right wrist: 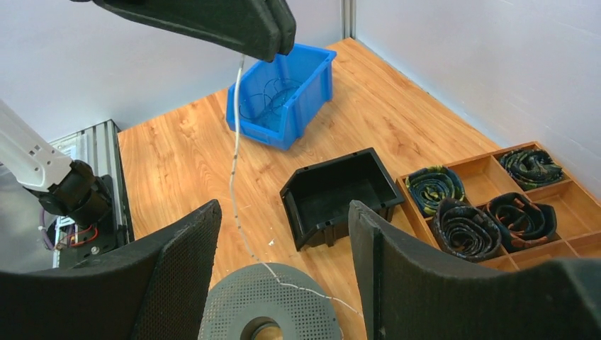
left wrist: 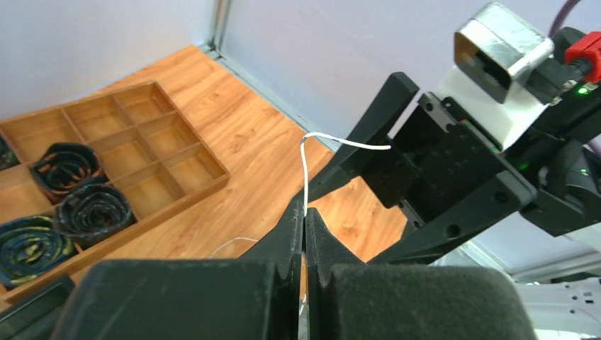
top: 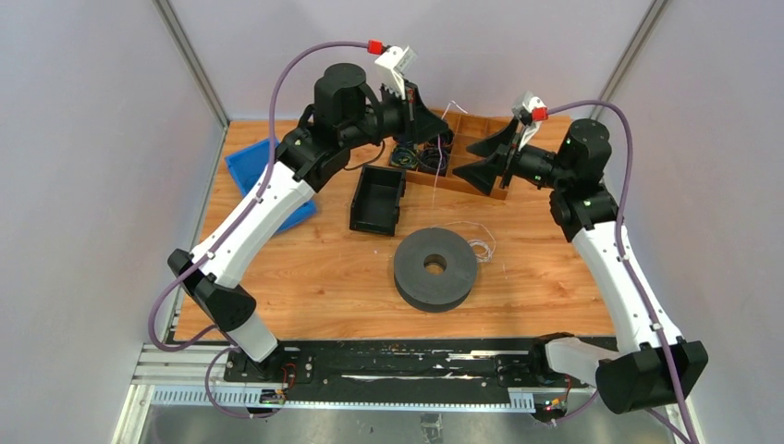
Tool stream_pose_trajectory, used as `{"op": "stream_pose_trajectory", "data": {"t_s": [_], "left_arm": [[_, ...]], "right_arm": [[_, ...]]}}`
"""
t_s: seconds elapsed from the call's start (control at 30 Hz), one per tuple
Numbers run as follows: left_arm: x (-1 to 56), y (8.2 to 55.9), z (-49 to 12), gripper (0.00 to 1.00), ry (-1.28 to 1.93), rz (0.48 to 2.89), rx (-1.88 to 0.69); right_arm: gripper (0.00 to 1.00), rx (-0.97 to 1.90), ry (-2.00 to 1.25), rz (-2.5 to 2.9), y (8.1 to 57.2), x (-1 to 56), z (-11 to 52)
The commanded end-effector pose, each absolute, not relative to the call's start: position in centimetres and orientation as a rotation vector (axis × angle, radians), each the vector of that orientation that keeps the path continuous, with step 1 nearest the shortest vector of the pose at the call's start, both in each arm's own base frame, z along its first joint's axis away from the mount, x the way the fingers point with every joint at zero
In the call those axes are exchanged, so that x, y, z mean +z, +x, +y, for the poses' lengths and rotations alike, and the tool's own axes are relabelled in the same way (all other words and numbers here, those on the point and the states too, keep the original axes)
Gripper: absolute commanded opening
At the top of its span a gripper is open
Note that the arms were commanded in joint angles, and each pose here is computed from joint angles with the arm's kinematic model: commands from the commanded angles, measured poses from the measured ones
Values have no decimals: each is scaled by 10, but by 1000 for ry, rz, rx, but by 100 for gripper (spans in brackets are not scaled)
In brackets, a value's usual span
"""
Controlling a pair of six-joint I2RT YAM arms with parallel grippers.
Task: Wrap the cables
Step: Adjust the cable at the center of the board.
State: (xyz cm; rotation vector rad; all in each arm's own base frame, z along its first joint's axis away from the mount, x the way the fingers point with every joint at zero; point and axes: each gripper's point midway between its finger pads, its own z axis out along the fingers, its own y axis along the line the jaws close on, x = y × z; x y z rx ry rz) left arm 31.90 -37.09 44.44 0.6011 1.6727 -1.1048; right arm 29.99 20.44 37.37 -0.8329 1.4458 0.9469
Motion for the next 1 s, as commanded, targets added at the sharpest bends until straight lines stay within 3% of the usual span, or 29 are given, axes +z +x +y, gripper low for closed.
{"op": "stream_pose_trajectory", "data": {"t_s": [0.0,0.47,0.63,0.93,0.97], "left_arm": [[462,314,-359,0,605,1621,-1026],[466,295,-375,0,613,1626,-1166],[464,290,-377,0,604,1637,-1215],[459,293,-373,0,587,1650,-1192],[459,294,-372,0,583,1651,-1186]], "right_arm": [[66,949,-868,1411,285,396,204],[57,1065,-835,1418,288,390,246],[41,1106,-815,1395,290,387,251],[1,1096,-809,1395,287,387,249],[1,1081,-811,1400,287,386,247]]}}
